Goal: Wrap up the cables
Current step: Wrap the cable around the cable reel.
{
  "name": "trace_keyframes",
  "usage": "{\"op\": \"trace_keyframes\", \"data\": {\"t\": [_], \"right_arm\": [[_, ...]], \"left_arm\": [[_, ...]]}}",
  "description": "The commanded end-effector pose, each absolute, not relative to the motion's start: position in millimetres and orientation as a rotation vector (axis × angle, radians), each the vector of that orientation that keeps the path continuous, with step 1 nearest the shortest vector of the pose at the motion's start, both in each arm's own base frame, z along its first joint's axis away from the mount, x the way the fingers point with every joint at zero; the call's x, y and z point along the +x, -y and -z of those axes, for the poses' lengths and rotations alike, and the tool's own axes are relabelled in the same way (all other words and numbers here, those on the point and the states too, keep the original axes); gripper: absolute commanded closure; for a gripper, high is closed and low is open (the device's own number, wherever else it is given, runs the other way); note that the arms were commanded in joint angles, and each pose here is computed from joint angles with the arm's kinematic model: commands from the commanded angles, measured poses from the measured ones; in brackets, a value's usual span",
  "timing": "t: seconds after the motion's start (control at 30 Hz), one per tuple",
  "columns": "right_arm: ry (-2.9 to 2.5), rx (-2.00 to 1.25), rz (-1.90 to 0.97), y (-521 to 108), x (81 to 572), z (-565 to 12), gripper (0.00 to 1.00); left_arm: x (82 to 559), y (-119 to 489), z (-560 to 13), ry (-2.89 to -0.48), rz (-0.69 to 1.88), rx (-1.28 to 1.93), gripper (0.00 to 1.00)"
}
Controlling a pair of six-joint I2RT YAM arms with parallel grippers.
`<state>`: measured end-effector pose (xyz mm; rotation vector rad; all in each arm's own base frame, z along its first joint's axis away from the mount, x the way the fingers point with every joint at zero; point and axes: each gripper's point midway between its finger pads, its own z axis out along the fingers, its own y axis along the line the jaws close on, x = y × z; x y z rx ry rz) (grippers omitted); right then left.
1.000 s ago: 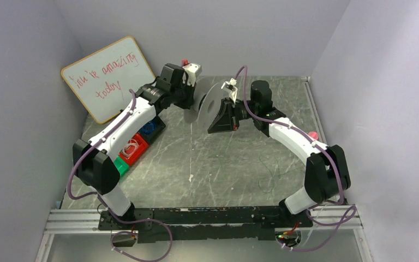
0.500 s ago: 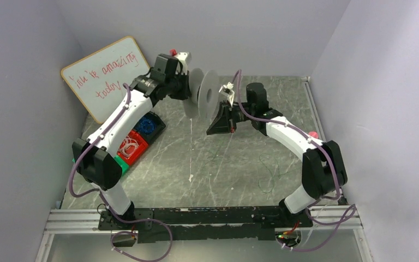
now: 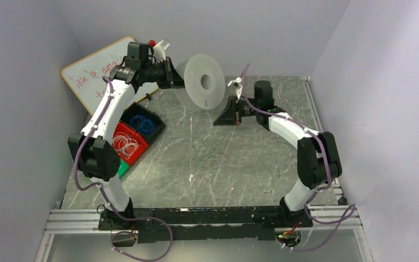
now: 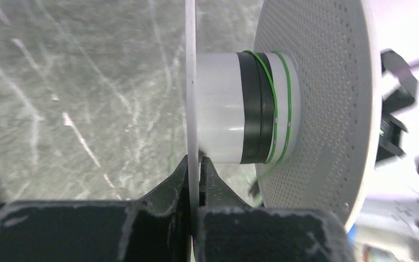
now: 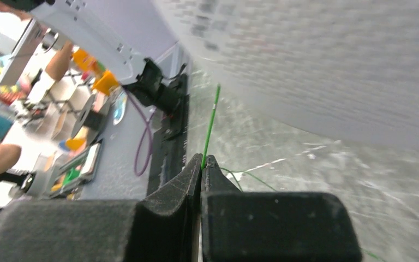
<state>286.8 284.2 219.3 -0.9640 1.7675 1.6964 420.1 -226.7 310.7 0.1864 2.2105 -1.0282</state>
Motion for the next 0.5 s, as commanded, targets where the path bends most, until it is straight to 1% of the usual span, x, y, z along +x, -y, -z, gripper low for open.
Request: {"op": "trace_keyframes", "data": {"t": [0.0, 0.07, 0.23, 0.3, 0.4, 0.47], "right_arm": [[-1.745, -0.87, -1.76, -251, 302, -232, 0.97], [-1.759, -0.83, -1.766, -245, 309, -230, 0.97], [-1.804, -0.783, -1.728, -245, 324, -218, 0.98], [-1.826, -0.767, -1.753, -241, 330, -215, 0.98], [-1.83, -0.765, -1.885, -239, 326, -218, 0.99], [-1.809, -0.764, -1.895, -237, 324, -224, 0.98]], "left_arm": [[415, 223, -371, -1.898, 1.346, 0.427, 0.98], [407, 223, -366, -1.874, 1.41, 0.491, 0.98], [397, 227, -358, -1.842, 1.472, 0.621, 0.98], [394, 226, -357, -1.828, 1.447, 0.677, 0.98], [391, 222, -355, -1.813, 1.373, 0.754, 0.98], [390, 220, -353, -1.802, 1.326, 0.803, 0.98]]}}
